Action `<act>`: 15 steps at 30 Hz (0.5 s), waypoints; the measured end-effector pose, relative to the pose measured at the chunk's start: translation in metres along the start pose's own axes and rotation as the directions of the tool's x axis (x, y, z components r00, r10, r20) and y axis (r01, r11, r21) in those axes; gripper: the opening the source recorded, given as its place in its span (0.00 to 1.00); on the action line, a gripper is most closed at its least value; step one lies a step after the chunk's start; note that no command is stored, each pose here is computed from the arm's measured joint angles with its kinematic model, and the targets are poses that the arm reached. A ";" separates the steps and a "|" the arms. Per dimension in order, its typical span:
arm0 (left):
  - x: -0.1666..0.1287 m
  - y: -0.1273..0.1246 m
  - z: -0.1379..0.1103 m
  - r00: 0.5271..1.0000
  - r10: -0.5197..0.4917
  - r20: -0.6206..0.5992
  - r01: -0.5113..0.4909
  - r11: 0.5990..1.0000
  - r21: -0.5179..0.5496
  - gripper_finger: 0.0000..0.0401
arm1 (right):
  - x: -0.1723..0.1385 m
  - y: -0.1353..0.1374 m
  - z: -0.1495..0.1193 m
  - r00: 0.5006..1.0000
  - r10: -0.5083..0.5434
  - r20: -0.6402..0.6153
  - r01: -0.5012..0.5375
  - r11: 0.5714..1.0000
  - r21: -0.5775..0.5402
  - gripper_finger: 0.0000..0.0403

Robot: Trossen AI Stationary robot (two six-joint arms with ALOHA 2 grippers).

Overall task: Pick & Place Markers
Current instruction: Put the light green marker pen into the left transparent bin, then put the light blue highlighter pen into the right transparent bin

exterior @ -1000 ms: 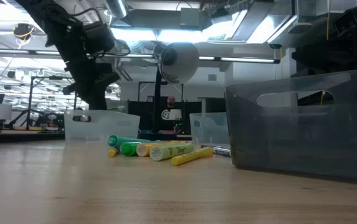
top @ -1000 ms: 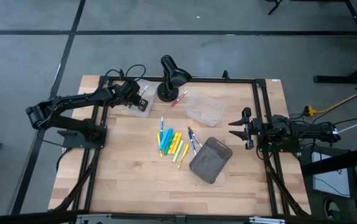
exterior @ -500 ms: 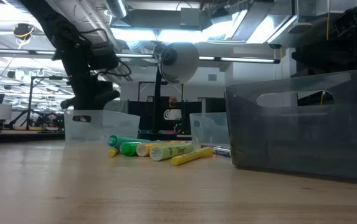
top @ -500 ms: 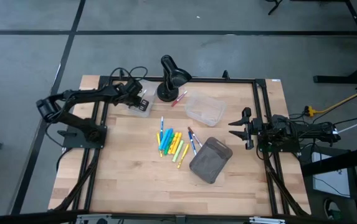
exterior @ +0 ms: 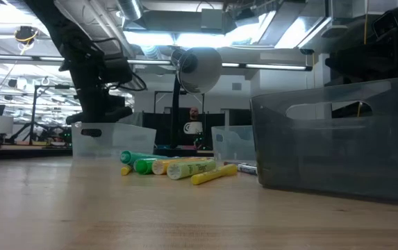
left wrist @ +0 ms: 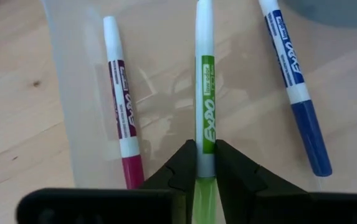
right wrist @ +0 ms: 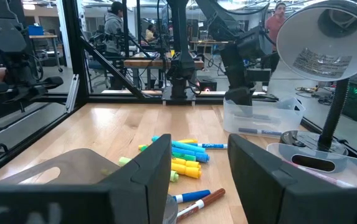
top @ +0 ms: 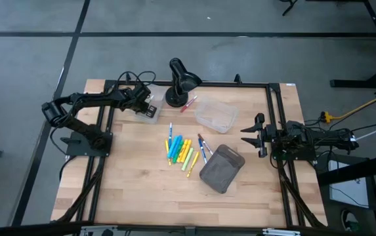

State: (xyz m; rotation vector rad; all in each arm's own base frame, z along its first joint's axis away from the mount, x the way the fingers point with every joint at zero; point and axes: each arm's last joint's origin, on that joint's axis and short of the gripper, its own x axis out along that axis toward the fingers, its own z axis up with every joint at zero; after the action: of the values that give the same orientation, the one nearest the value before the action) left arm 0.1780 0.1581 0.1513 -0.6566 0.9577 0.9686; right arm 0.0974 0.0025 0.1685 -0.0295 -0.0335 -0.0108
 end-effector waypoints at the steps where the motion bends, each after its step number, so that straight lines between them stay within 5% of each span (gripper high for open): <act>1: 0.000 0.000 0.000 1.000 0.000 0.001 0.000 1.000 0.000 0.14 | 0.000 0.000 0.000 1.000 0.000 0.000 0.000 1.000 0.000 0.39; 15: 0.000 0.000 0.001 1.000 -0.005 0.013 0.004 1.000 0.012 0.22 | 0.000 0.000 0.000 1.000 0.000 0.000 0.000 1.000 0.000 0.39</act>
State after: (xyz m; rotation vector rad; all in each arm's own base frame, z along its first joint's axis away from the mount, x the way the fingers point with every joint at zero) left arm 0.1788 0.1588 0.1522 -0.6417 0.9492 0.9616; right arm 0.0974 0.0025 0.1686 -0.0295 -0.0338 -0.0108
